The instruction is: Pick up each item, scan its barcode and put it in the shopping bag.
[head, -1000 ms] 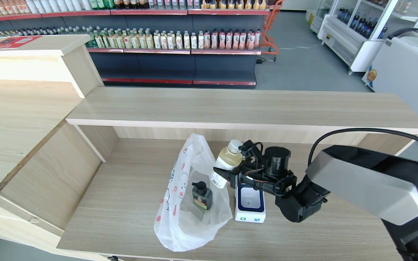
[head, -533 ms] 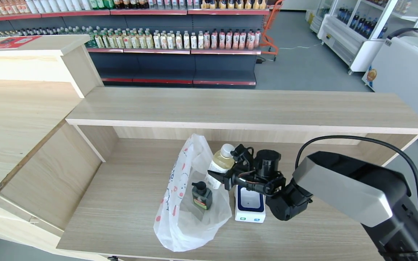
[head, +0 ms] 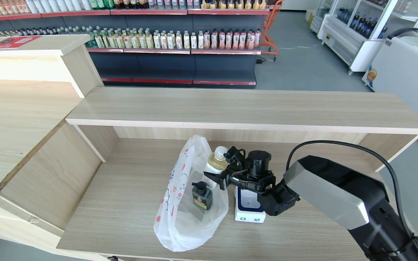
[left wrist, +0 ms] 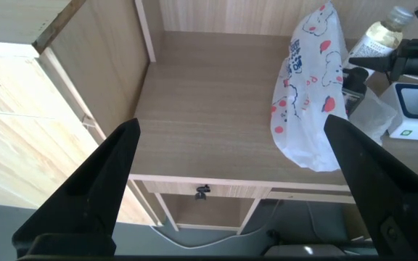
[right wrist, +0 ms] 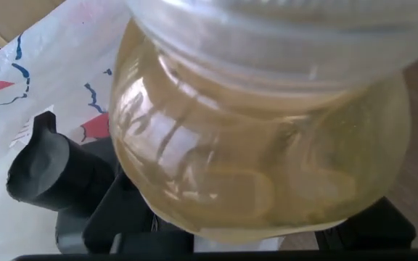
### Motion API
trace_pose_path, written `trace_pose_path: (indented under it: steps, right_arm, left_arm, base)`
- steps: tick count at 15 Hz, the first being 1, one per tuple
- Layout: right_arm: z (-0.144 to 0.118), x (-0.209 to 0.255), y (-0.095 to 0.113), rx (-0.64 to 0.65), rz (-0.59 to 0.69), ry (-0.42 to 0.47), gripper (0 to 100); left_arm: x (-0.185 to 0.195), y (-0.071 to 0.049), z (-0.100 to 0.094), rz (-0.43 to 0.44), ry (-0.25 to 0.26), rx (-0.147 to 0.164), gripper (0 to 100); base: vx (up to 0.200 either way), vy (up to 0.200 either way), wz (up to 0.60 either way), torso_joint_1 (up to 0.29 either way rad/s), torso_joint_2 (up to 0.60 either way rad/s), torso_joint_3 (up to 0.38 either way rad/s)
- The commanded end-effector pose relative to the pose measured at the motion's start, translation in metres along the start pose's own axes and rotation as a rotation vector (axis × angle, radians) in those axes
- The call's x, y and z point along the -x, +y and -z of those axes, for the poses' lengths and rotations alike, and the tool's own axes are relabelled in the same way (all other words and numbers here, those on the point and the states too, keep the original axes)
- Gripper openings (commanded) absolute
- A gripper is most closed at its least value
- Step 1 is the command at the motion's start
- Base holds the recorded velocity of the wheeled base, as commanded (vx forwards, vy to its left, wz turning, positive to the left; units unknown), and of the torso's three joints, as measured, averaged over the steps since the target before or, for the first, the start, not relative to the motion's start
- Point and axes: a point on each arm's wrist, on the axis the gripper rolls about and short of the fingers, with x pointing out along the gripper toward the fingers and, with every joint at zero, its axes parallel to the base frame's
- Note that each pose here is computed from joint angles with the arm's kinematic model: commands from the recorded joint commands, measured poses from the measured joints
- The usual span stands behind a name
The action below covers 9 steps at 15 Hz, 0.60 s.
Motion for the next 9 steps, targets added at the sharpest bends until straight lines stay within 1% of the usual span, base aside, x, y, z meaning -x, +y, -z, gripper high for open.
trace_pose_path:
  steps: [1,3,9]
  right_arm:
    - [0.007,-0.005,-0.001,0.004,-0.017,-0.004,0]
    - [0.005,-0.01,-0.003,0.012,-0.051,-0.026,0]
    - [0.018,-0.015,-0.003,0.076,-0.075,0.008,0]
  left_arm:
    - [0.0,0.0,0.0,0.0,-0.001,0.001,100]
    - [0.0,0.0,0.0,0.0,-0.001,0.001,100]
    - [0.0,0.0,0.0,0.0,-0.001,0.001,100]
  base:
    - [0.0,0.0,0.0,0.0,0.0,0.0]
    - [0.0,0.0,0.0,0.0,0.0,0.0]
    - [0.0,0.0,0.0,0.0,0.0,0.0]
